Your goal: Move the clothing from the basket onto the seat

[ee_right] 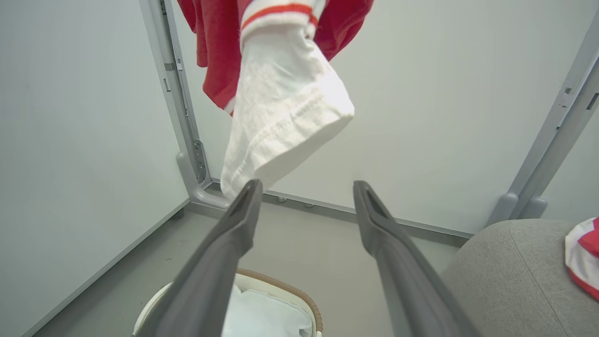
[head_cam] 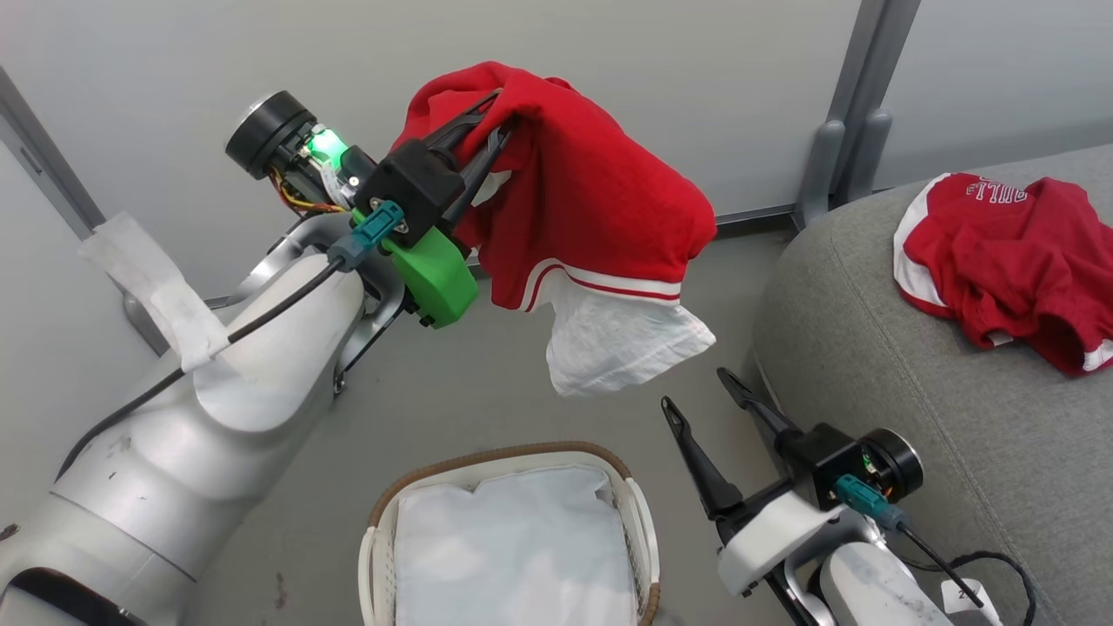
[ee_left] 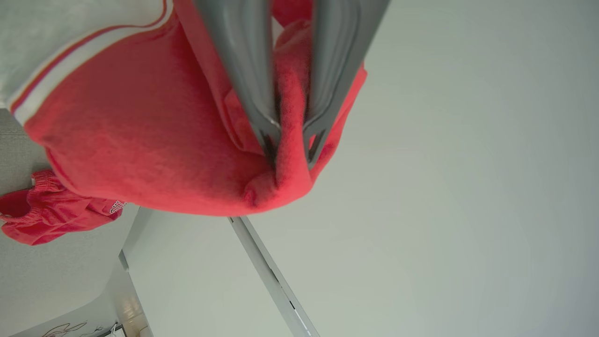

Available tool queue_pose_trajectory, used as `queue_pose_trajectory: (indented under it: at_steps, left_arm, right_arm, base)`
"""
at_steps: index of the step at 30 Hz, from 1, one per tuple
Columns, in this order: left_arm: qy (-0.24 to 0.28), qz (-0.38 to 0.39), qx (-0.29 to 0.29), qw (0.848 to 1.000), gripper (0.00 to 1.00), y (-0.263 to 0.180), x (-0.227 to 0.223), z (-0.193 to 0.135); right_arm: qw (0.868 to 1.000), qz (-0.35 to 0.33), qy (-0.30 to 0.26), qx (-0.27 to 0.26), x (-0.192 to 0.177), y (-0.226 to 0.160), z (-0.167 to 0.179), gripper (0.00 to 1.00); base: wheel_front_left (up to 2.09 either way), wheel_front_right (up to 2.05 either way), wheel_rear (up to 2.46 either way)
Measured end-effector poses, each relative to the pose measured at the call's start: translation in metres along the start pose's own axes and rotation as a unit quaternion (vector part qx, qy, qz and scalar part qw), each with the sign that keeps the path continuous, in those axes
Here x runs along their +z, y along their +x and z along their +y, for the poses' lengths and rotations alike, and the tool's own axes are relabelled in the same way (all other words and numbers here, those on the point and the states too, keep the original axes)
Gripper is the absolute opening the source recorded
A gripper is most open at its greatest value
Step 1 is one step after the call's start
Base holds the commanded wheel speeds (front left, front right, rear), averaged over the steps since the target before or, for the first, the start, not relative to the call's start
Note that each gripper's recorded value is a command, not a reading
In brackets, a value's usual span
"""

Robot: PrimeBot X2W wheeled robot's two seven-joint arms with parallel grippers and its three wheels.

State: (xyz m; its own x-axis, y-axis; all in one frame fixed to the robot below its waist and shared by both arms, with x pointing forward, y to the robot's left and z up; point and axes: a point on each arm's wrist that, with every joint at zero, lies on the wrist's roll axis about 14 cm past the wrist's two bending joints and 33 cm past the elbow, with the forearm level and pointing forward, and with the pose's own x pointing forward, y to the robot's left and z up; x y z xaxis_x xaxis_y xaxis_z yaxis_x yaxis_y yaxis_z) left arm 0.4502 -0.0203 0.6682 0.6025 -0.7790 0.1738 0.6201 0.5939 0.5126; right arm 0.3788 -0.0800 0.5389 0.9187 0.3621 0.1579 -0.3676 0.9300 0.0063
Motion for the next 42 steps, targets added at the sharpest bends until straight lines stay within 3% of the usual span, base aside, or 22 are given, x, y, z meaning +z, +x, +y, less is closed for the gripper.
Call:
queue_pose_trajectory:
  at_steps: [18, 19, 20, 22, 23, 34, 35, 38, 42]
  left_arm:
    - [-0.012, -0.029, -0.015, 0.999, 0.0, 0.002, 0.016, -0.015]
    - [-0.013, -0.03, -0.016, 0.999, 0.0, 0.001, 0.016, -0.016]
    - [-0.016, -0.03, -0.016, 0.999, 0.0, 0.001, 0.016, -0.017]
    - [-0.026, -0.031, -0.016, 0.999, 0.0, -0.001, 0.015, -0.02]
    - [-0.033, -0.031, -0.014, 0.999, 0.0, -0.002, 0.013, -0.021]
    - [-0.103, -0.004, 0.017, 0.995, 0.0, -0.018, -0.019, -0.033]
    - [-0.112, -0.003, 0.021, 0.994, 0.03, -0.019, -0.021, -0.035]
    - [-0.152, 0.007, 0.031, 0.988, 0.98, -0.025, -0.033, -0.045]
    - [-0.197, 0.02, 0.043, 0.979, 1.0, -0.032, -0.047, -0.06]
  right_arm:
    - [0.997, -0.054, -0.017, 0.055, 0.042, 0.049, 0.019, 1.0]
    - [0.997, -0.056, -0.019, 0.059, 0.044, 0.051, 0.021, 0.9]
    - [0.996, -0.059, -0.021, 0.062, 0.046, 0.053, 0.022, 0.47]
    - [0.995, -0.066, -0.022, 0.065, 0.051, 0.057, 0.023, 0.12]
    - [0.995, -0.069, -0.023, 0.066, 0.054, 0.059, 0.024, 0.0]
    - [0.994, -0.094, -0.024, 0.047, 0.069, 0.062, 0.011, 0.0]
    - [0.994, -0.096, -0.025, 0.045, 0.071, 0.062, 0.009, 0.0]
    - [0.993, -0.108, -0.026, 0.036, 0.078, 0.061, 0.003, 0.0]
    - [0.992, -0.118, -0.029, 0.022, 0.084, 0.058, -0.005, 0.0]
  base:
    - [0.0, 0.0, 0.0]
    - [0.0, 0.0, 0.0]
    - [0.0, 0.0, 0.0]
    - [0.0, 0.0, 0.0]
    - [0.0, 0.0, 0.0]
    - [0.0, 0.0, 0.0]
    - [0.0, 0.0, 0.0]
    - [0.0, 0.0, 0.0]
    - [0.0, 0.0, 0.0]
